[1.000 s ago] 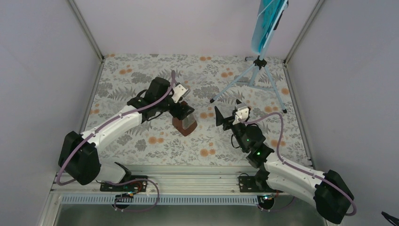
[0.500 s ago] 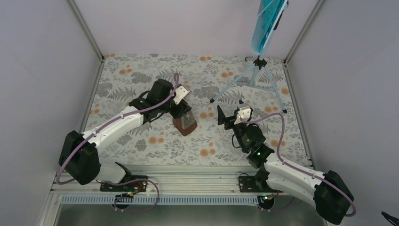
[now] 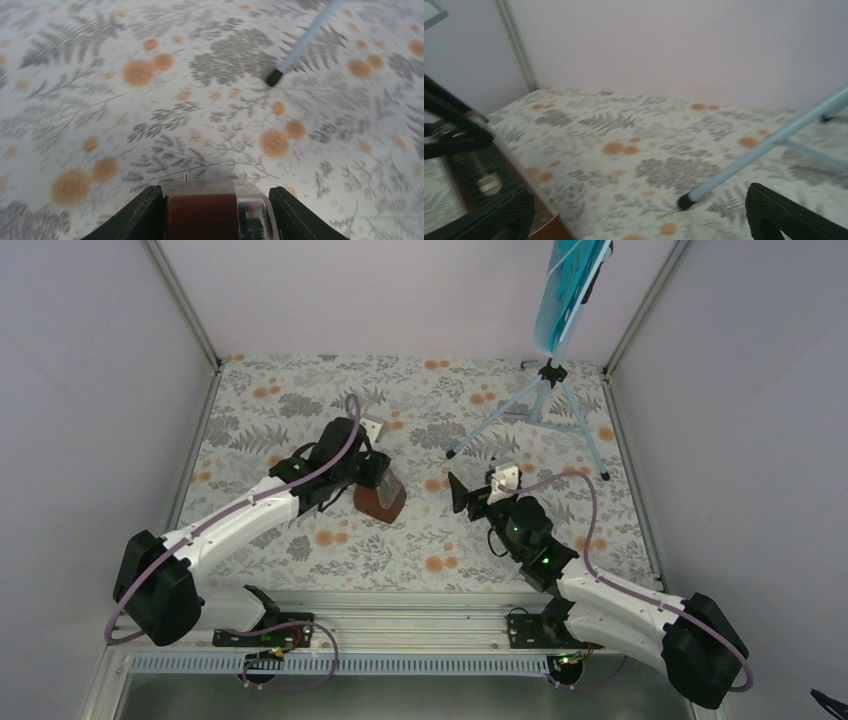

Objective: Pack up the instrument practice props

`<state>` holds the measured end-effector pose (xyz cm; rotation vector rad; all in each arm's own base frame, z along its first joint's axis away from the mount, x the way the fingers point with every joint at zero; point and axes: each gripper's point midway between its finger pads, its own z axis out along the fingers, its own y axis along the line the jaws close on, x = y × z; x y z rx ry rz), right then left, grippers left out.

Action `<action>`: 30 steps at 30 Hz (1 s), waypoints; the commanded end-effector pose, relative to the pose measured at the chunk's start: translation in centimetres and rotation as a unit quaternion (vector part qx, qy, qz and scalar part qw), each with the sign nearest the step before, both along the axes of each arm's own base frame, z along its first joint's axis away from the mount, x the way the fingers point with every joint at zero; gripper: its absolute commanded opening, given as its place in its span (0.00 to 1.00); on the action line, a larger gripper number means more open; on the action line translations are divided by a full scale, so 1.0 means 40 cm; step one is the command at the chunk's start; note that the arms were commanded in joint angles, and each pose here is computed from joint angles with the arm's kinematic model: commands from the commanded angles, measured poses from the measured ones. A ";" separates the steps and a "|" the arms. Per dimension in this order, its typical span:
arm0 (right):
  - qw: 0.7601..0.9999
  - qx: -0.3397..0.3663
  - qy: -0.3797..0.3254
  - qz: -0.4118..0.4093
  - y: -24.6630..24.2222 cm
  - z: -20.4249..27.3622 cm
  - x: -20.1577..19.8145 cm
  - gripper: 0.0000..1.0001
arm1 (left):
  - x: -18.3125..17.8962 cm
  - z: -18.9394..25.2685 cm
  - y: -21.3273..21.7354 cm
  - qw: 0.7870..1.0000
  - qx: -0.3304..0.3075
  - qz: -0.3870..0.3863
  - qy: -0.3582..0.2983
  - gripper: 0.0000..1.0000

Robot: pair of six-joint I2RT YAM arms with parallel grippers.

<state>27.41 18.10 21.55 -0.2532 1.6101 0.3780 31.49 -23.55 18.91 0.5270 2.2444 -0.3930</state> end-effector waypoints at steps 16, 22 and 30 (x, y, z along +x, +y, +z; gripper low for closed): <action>0.946 0.039 0.209 0.244 0.274 -0.210 -0.143 0.97 | -0.026 0.078 -0.006 0.990 -0.059 0.127 -0.017 0.92; 0.935 -0.028 0.245 0.257 0.377 -0.292 -0.141 0.88 | -0.046 0.224 -0.028 0.994 -0.074 0.025 -0.070 1.00; 0.936 -0.062 0.274 0.211 0.425 -0.383 -0.072 0.81 | -0.004 0.282 -0.014 0.990 -0.082 -0.078 -0.089 1.00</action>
